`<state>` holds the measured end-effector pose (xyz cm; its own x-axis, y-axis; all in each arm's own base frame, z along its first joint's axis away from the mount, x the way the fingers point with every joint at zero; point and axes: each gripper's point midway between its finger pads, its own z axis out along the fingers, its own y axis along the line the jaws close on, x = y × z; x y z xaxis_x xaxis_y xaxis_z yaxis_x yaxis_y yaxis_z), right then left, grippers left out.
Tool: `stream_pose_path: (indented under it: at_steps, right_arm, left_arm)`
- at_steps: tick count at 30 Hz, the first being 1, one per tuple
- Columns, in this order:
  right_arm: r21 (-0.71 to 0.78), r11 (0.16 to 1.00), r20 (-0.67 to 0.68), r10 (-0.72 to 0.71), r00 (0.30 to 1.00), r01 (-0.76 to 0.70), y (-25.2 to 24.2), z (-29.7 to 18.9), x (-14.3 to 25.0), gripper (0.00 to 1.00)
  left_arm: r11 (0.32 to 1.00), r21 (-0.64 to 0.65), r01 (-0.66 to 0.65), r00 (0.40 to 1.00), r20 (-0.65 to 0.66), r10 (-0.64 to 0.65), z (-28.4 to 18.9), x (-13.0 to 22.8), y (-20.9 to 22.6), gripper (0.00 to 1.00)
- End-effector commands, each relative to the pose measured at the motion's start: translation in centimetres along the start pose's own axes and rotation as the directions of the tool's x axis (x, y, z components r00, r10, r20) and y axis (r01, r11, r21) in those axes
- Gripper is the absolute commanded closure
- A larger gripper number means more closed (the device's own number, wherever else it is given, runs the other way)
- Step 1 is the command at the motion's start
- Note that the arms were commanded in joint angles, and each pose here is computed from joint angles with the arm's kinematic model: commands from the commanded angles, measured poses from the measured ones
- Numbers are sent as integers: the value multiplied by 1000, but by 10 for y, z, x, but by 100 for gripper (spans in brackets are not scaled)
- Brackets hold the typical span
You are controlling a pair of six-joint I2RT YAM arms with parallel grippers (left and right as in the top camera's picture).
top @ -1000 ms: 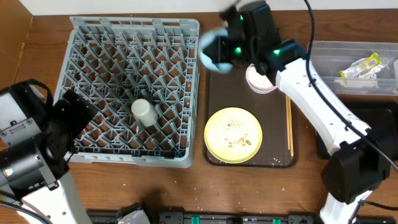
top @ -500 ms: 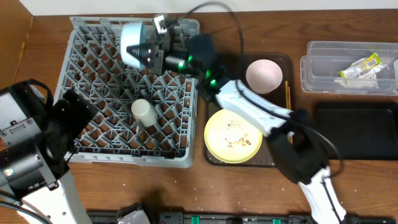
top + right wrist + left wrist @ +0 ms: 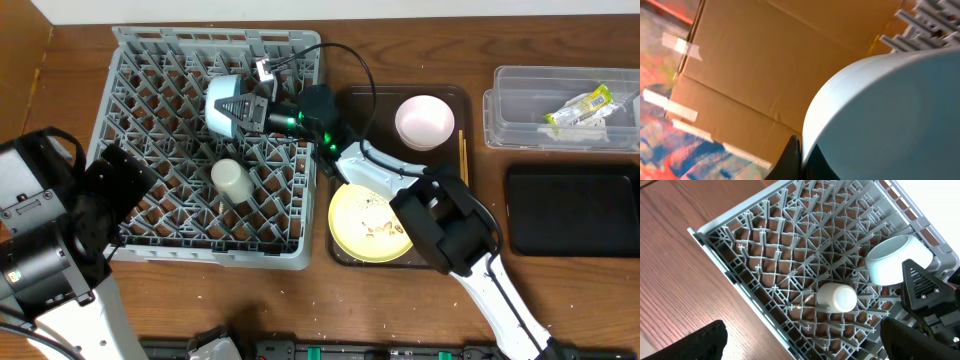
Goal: Sort waste into correct bins and load items into the dishwasher
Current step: 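Carry the light-blue bowl left and place it in the dish rack, then release the bowl and move the right gripper to the pink bowl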
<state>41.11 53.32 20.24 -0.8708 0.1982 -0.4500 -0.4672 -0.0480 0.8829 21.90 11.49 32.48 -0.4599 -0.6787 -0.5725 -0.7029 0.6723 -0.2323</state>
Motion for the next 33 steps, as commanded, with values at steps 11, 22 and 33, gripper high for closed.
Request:
stream_pose_path:
  at_steps: [11,22,33]
  right_arm:
    - [72,997,-88,-2,996,9,-18,17,26,99]
    - [136,991,-106,-2,994,17,-26,-10,-18,89]
    - [571,812,-119,-65,991,122,3,-91,-80,62]
  left_arm:
    - [1000,-8,-2,1000,11,2,-2,-2,2,1]
    - [1000,-8,-2,1000,11,2,-2,-2,2,2]
    - [1000,-8,-2,1000,11,2,-2,-2,2,1]
